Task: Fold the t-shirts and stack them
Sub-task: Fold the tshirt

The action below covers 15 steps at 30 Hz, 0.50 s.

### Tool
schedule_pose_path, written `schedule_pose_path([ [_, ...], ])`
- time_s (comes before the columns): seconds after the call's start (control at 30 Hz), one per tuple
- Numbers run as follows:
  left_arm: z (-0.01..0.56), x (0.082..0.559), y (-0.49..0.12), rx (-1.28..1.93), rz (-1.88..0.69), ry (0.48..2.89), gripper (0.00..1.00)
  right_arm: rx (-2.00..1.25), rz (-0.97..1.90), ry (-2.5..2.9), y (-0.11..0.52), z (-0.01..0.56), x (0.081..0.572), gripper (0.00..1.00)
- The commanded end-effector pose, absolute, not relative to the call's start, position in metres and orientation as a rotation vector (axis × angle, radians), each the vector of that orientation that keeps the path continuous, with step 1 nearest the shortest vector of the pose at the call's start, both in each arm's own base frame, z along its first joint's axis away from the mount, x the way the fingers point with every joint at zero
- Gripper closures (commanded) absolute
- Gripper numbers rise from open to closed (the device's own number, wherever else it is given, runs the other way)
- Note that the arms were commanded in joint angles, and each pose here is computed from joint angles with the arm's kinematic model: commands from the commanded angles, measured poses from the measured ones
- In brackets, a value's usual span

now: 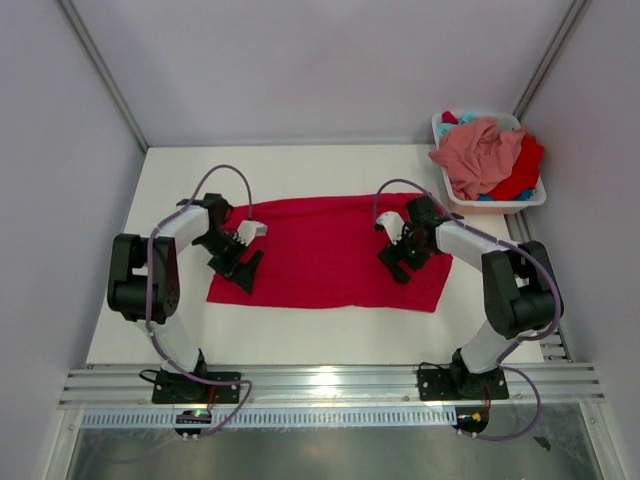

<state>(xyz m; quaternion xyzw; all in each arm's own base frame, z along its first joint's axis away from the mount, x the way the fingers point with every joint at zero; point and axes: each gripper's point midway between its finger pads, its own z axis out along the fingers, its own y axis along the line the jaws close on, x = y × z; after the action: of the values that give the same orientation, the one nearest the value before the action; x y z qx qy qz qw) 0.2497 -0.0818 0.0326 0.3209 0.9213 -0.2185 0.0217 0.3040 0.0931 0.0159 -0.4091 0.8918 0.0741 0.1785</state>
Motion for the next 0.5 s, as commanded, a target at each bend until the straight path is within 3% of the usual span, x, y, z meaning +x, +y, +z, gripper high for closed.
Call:
schedule_pose_path([
  [0.0, 0.041, 0.276, -0.094, 0.966, -0.7, 2.764, 0.01, -1.149, 0.172, 2.579, 0.081, 0.019, 0.284, 0.06],
  [0.2, 0.055, 0.29, -0.103, 0.914, -0.732, 2.708, 0.01, -1.161, 0.179, 2.554, 0.085, 0.025, 0.294, 0.06],
  [0.47, 0.132, 0.37, -0.114, 0.708, -0.543, 2.359, 0.01, -1.063, 0.152, 2.356, 0.11, 0.078, 0.375, 0.01],
])
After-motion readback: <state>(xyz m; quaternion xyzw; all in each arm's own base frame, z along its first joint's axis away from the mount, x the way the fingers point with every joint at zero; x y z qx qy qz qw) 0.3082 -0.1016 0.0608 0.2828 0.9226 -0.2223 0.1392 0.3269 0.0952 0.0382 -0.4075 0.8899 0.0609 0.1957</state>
